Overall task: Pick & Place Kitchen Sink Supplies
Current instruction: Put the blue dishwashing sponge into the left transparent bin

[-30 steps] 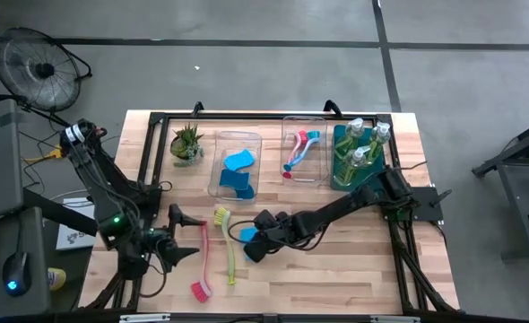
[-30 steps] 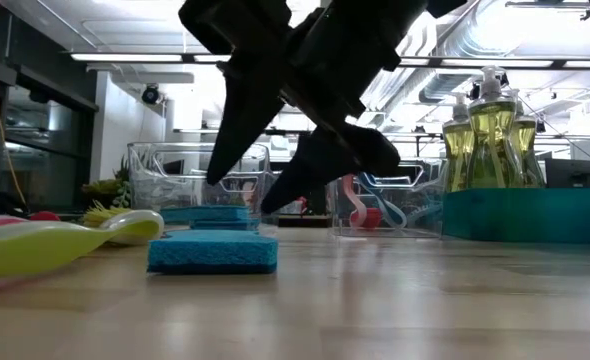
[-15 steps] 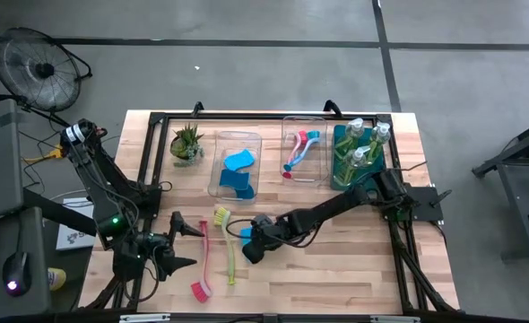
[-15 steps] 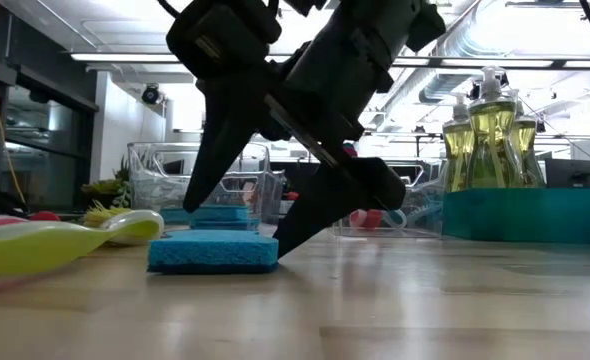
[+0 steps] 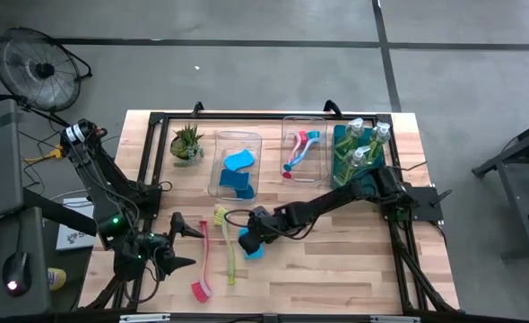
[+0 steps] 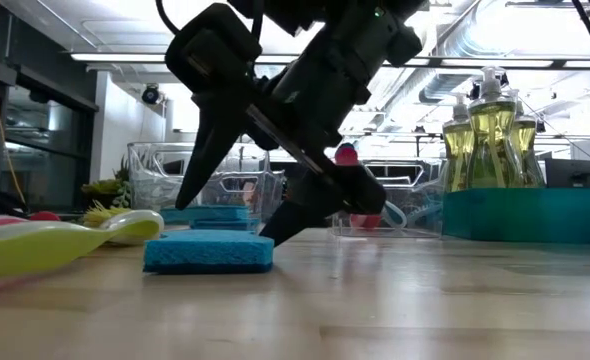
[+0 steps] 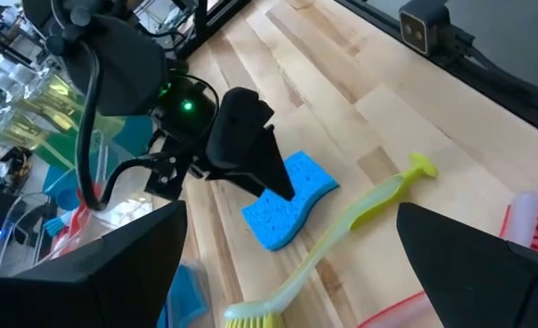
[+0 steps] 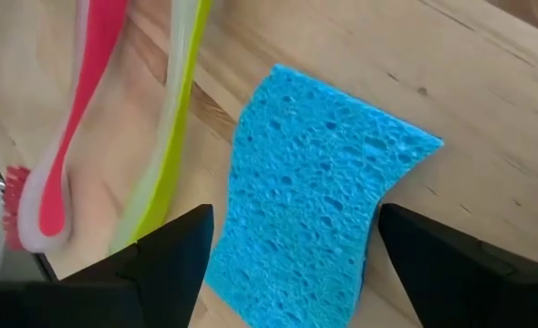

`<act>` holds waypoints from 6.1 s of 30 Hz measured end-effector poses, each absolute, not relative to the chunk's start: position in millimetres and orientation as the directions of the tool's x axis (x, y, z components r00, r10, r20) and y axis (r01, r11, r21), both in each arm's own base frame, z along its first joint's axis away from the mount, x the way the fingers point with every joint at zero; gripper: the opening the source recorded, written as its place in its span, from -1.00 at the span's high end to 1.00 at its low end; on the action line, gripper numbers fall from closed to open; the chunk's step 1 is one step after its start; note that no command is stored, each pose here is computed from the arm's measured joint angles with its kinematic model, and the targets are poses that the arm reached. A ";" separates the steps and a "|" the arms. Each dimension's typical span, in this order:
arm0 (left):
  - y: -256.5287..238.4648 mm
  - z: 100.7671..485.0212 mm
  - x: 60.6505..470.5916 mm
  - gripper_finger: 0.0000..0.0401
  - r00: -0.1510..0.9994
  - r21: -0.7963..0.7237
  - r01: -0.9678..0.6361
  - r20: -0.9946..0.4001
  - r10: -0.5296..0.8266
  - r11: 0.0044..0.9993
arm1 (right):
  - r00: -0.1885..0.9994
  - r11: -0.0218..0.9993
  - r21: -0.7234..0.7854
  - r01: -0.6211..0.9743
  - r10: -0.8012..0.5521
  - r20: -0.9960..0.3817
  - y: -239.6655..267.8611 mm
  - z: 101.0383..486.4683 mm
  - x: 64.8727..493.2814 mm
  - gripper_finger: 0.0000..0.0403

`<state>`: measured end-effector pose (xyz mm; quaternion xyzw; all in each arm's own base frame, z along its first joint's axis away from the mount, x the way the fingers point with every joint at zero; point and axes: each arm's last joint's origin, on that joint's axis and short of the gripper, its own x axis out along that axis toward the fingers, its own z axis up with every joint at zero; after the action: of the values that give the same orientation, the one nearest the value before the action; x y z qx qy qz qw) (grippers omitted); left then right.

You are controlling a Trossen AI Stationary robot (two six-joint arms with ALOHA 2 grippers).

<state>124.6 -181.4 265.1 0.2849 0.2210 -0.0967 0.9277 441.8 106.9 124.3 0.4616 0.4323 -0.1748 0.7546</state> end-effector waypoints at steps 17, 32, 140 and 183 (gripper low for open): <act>-179.9 263.4 123.8 -0.95 0.877 0.501 0.313 -0.479 -0.043 0.807 | 0.555 0.514 0.555 0.654 0.174 -0.814 111.0 98.5 446.7 -0.01; -180.3 263.2 123.6 -0.95 0.870 0.491 0.329 -0.489 -0.058 0.806 | 0.536 0.552 0.544 0.632 0.195 -0.821 111.7 95.4 445.2 0.63; -182.1 265.5 124.7 -0.95 0.880 0.397 0.280 -0.471 -0.069 0.874 | 0.742 0.535 0.530 0.658 -0.343 -0.576 -53.7 236.2 434.7 1.00; -182.1 265.4 124.7 -0.95 0.881 0.391 0.275 -0.469 -0.067 0.878 | 0.768 0.552 0.557 0.621 -0.285 -0.574 -36.5 207.7 451.9 0.48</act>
<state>124.7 -182.1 265.4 0.2294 0.2267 -0.0910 0.9422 451.9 -36.5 207.7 0.3922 0.2141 -0.2653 0.8544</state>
